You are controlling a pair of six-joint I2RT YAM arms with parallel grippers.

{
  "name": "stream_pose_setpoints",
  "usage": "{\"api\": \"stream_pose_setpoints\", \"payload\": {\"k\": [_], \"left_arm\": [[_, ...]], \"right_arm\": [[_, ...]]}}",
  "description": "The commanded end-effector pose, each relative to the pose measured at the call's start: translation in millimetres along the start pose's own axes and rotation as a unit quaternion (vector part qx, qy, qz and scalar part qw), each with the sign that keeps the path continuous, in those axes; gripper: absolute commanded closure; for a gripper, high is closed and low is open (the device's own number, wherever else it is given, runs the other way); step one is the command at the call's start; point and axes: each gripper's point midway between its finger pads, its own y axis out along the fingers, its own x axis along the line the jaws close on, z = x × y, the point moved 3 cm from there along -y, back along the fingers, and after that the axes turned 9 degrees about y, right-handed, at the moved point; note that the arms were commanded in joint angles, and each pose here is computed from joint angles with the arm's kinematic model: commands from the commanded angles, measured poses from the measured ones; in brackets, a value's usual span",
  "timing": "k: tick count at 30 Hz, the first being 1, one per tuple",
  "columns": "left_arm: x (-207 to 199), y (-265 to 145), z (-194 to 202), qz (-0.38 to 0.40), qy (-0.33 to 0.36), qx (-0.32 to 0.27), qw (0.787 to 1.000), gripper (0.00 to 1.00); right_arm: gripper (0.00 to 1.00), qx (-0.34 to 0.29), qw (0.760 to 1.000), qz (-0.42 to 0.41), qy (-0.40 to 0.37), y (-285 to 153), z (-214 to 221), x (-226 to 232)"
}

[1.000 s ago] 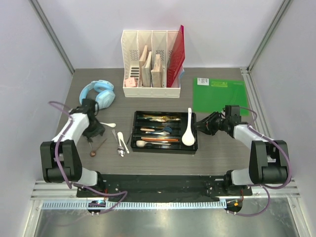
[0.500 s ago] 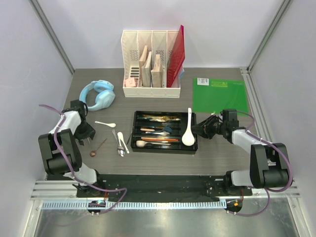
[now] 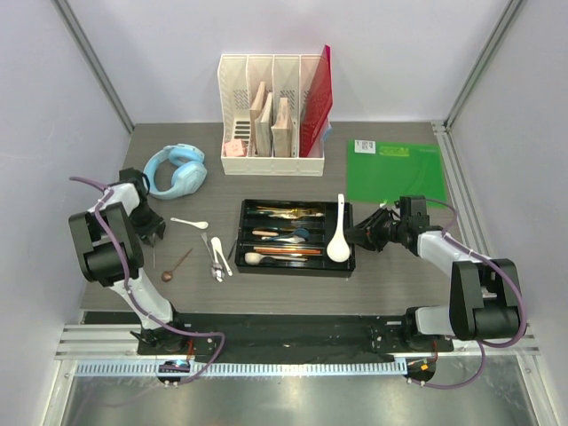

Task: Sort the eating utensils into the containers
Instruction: Pick up the chopstick from the center of the board.

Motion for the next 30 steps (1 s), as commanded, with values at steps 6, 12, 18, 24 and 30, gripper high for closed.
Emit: {"api": "stream_pose_setpoints", "payload": {"k": [6,12,18,24,30], "left_arm": [[-12.3,26.0,-10.3,0.012,0.015,0.017,1.0,0.61],[-16.3,31.2,6.6,0.036,0.026,0.044,0.998,0.93],[-16.5,27.9,27.5,0.055,0.029,0.075,0.995,1.0],[-20.6,9.0,33.8,0.09,0.023,0.07,0.993,1.0],[-21.5,-22.1,33.4,0.122,0.028,0.054,0.991,1.0]], "right_arm": [[0.65,-0.011,1.0,0.018,-0.005,2.7,-7.3,-0.3],[0.65,-0.012,1.0,0.022,-0.004,5.0,-9.6,-0.9],[0.65,-0.013,1.0,0.02,-0.005,6.5,-12.0,2.2],[0.65,-0.014,1.0,0.016,-0.008,7.1,-13.4,6.1],[0.65,-0.016,1.0,0.008,-0.009,7.8,-16.0,11.6]]}}
